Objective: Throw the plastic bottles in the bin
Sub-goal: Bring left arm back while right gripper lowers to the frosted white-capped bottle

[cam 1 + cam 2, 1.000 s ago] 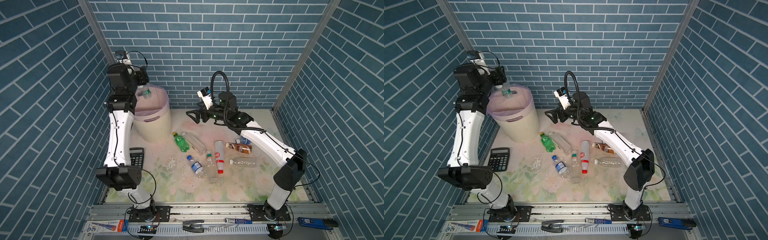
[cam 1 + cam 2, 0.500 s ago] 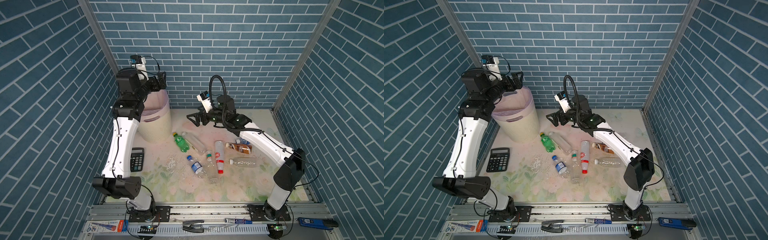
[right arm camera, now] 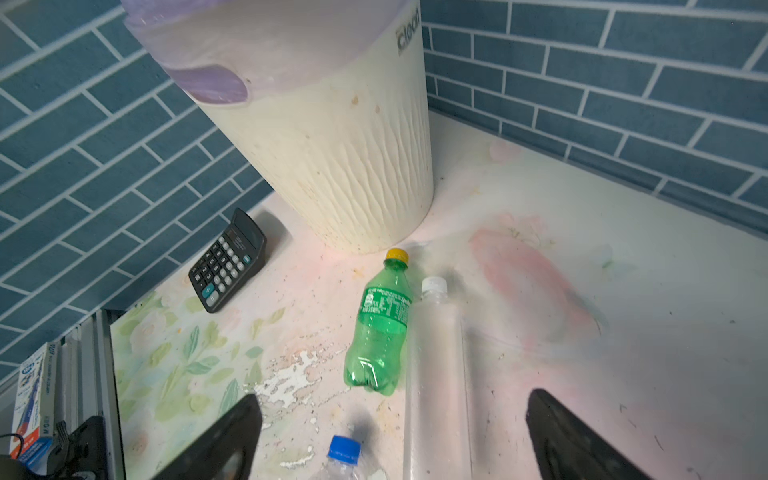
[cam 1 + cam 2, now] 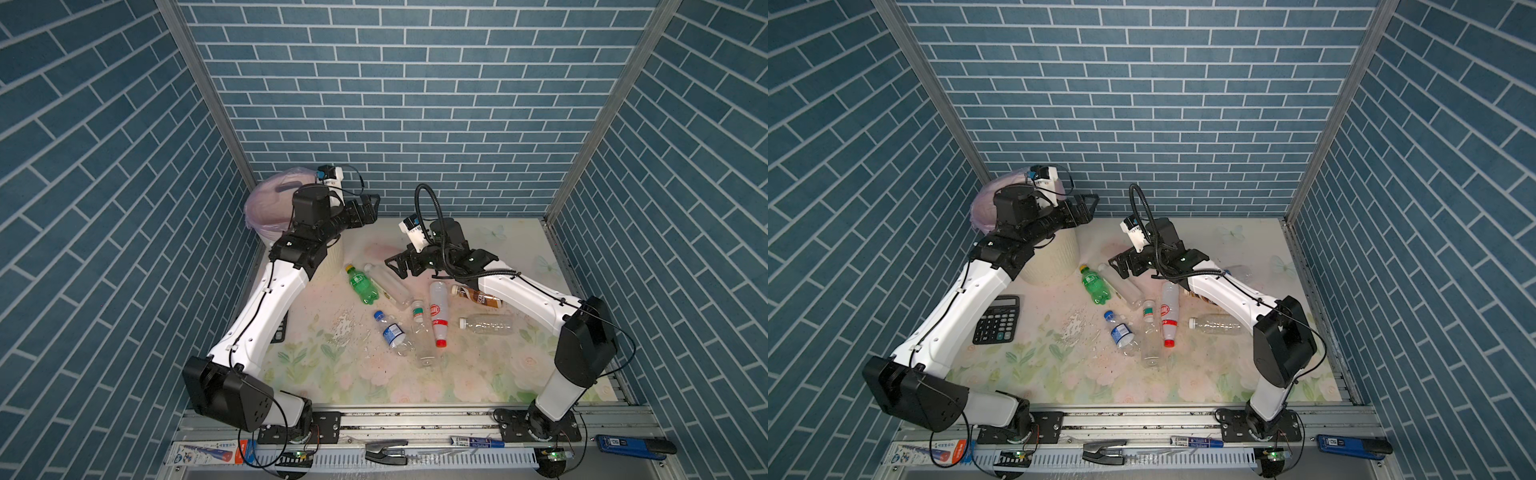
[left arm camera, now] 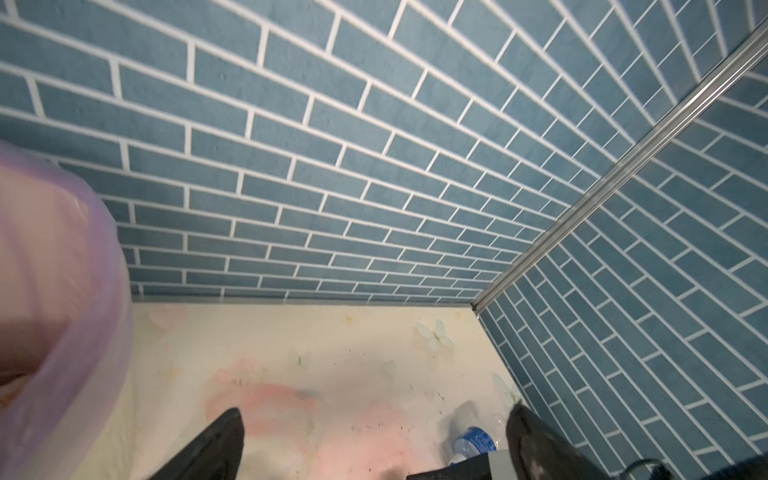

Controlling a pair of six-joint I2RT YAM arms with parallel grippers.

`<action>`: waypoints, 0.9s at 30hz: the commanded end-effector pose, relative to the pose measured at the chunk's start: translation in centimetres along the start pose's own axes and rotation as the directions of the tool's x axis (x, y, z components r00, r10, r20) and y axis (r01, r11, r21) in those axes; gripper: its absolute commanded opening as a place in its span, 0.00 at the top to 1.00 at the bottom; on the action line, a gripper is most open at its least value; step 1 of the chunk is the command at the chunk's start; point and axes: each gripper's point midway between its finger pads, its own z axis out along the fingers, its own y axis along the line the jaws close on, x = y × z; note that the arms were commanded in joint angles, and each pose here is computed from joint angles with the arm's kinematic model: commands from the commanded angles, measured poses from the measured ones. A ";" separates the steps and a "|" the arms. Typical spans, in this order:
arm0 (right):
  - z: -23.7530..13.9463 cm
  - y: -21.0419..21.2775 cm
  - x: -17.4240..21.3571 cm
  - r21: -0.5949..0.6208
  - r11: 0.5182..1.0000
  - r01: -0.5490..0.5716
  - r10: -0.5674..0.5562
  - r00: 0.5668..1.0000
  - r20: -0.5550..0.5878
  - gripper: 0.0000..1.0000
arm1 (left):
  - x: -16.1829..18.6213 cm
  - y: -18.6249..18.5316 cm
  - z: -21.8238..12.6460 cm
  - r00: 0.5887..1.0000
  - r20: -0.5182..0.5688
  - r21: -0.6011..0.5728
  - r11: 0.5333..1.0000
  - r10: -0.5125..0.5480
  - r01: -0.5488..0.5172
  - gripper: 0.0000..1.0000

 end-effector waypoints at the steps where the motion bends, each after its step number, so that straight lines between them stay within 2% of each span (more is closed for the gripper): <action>1: -0.8 -0.4 0.2 0.020 1.000 -0.024 0.023 0.999 0.037 0.01 | 2.0 0.2 0.3 0.997 -0.022 0.010 0.997 -0.079 0.079 0.01; 7: 1.0 -1.0 4.5 0.011 0.997 -0.077 0.077 0.996 -0.035 0.01 | 6.8 2.9 0.8 0.979 -0.090 -0.064 0.982 -0.185 0.179 0.01; 12: 2.8 -1.5 7.8 0.024 0.995 -0.093 0.095 0.988 -0.120 0.01 | 9.4 4.1 0.8 0.967 -0.127 -0.098 0.973 -0.221 0.209 0.01; 17: 4.2 -1.8 11.0 0.036 0.994 -0.103 0.108 0.975 -0.195 0.02 | 10.5 5.5 0.6 0.961 -0.121 -0.153 0.961 -0.248 0.228 0.01; 22: 5.5 -2.2 13.5 0.049 0.991 -0.123 0.131 0.957 -0.260 0.04 | 10.7 5.7 1.1 0.959 -0.128 -0.157 0.960 -0.253 0.232 0.01; 27: 6.6 -2.4 14.6 0.058 0.991 -0.125 0.136 0.945 -0.297 0.07 | 11.4 6.0 1.8 0.956 -0.146 -0.165 0.959 -0.256 0.232 0.01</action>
